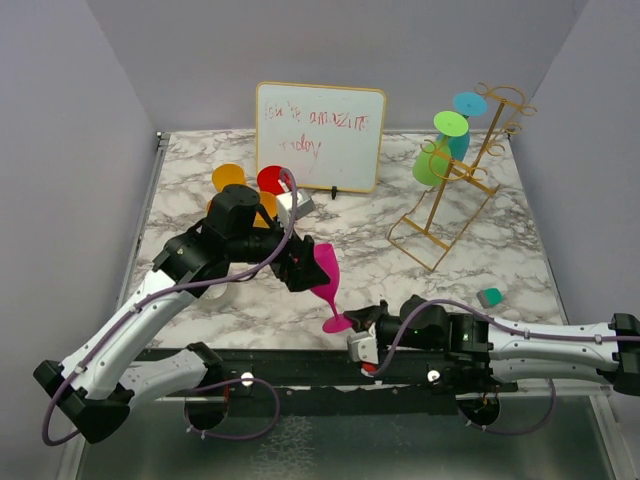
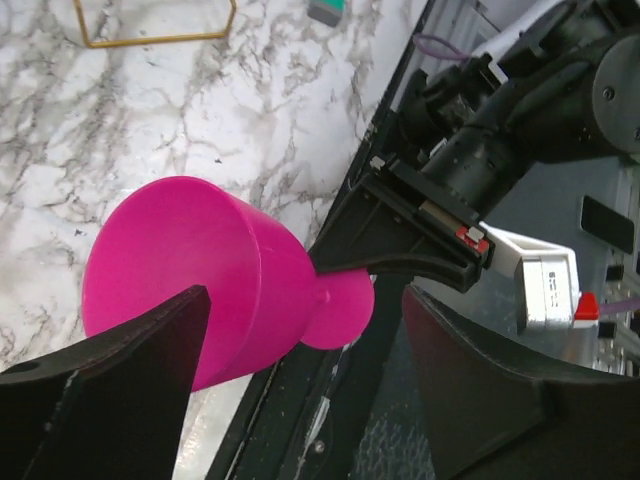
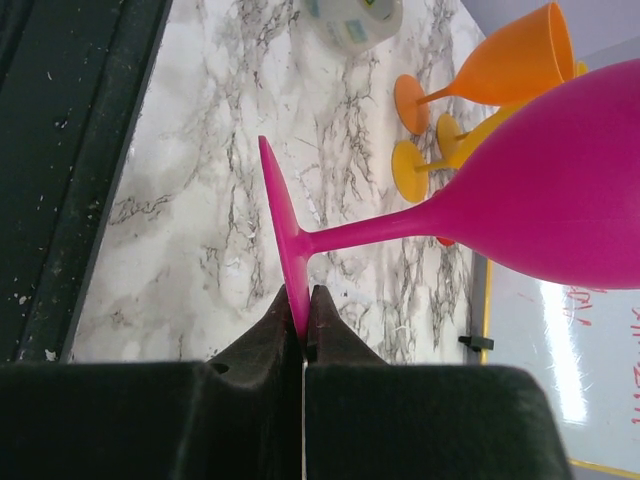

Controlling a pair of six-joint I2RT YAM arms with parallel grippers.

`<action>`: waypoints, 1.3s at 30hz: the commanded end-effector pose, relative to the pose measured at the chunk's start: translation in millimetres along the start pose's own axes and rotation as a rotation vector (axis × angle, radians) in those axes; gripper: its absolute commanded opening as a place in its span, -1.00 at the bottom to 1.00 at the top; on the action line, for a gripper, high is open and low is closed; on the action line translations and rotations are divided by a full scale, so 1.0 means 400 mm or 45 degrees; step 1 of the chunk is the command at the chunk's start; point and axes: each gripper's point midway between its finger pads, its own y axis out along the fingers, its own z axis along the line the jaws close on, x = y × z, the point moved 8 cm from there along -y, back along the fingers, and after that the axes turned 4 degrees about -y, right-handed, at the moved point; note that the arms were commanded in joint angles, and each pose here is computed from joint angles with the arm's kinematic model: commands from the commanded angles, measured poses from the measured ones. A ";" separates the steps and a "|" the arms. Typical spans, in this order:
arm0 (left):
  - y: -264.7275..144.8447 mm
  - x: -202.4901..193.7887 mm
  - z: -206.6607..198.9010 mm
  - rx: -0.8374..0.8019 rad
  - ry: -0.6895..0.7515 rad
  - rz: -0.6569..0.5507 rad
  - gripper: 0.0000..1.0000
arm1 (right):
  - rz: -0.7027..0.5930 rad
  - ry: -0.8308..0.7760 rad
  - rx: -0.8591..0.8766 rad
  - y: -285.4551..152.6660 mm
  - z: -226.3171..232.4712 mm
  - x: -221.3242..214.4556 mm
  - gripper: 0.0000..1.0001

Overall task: Take the wine glass off the wine glass rack
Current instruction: Place the wine glass at the center of the board.

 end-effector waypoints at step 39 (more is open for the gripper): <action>-0.004 -0.001 0.016 0.073 0.054 0.034 -1.00 | -0.012 0.069 -0.089 -0.029 0.010 -0.008 -0.22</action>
